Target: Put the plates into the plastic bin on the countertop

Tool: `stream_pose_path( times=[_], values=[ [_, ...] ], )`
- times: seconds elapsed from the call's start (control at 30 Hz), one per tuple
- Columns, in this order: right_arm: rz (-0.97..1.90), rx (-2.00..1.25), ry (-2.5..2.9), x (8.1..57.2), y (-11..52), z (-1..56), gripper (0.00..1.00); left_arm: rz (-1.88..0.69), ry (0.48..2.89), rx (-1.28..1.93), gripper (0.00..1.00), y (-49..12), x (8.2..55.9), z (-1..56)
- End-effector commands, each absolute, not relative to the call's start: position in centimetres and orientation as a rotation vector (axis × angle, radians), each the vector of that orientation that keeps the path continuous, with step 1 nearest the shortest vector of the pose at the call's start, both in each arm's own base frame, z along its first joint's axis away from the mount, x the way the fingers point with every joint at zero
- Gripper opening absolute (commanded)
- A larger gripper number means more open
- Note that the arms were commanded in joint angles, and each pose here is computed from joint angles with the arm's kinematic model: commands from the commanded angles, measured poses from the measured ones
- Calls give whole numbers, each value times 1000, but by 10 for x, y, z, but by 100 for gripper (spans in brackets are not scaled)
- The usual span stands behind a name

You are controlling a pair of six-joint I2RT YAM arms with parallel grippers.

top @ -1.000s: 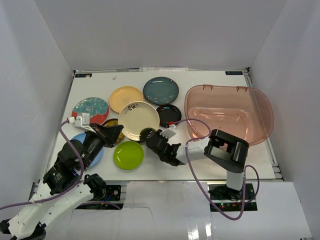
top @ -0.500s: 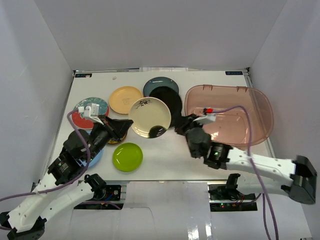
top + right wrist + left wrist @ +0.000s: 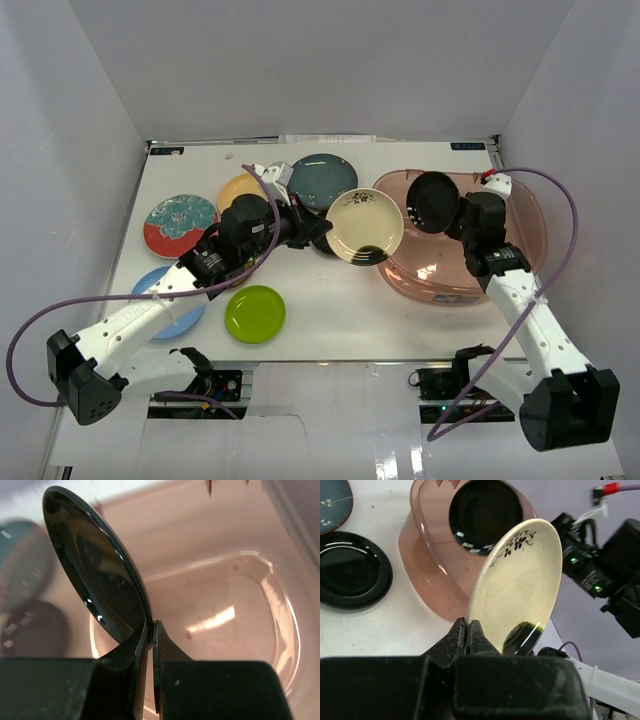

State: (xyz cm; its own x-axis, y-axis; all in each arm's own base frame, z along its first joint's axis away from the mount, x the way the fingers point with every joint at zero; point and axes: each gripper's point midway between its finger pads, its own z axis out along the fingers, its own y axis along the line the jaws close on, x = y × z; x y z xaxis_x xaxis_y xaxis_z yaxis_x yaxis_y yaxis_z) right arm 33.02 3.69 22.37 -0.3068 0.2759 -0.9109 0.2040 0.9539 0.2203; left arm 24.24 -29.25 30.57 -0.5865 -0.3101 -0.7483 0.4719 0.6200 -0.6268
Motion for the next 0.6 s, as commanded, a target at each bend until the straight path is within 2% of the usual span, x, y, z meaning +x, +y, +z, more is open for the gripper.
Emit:
stream_pose_path(
  times=[0.0, 0.17, 0.33, 0.47, 0.57],
  values=[
    [205, 179, 2008, 336, 49, 218, 8, -1161, 1800, 161, 0, -309, 247, 354],
    [215, 114, 2260, 343, 45, 174, 8, -1144, 1811, 202, 0, -331, 264, 357],
    [299, 111, 2367, 339, 50, 138, 18, -1084, 1869, 239, 0, -355, 287, 347],
    [276, 137, 2379, 339, 44, 132, 49, -1057, 1912, 254, 0, -370, 299, 334],
    [264, 180, 2345, 338, 36, 141, 58, -1053, 1947, 250, 0, -379, 304, 321]
  ],
)
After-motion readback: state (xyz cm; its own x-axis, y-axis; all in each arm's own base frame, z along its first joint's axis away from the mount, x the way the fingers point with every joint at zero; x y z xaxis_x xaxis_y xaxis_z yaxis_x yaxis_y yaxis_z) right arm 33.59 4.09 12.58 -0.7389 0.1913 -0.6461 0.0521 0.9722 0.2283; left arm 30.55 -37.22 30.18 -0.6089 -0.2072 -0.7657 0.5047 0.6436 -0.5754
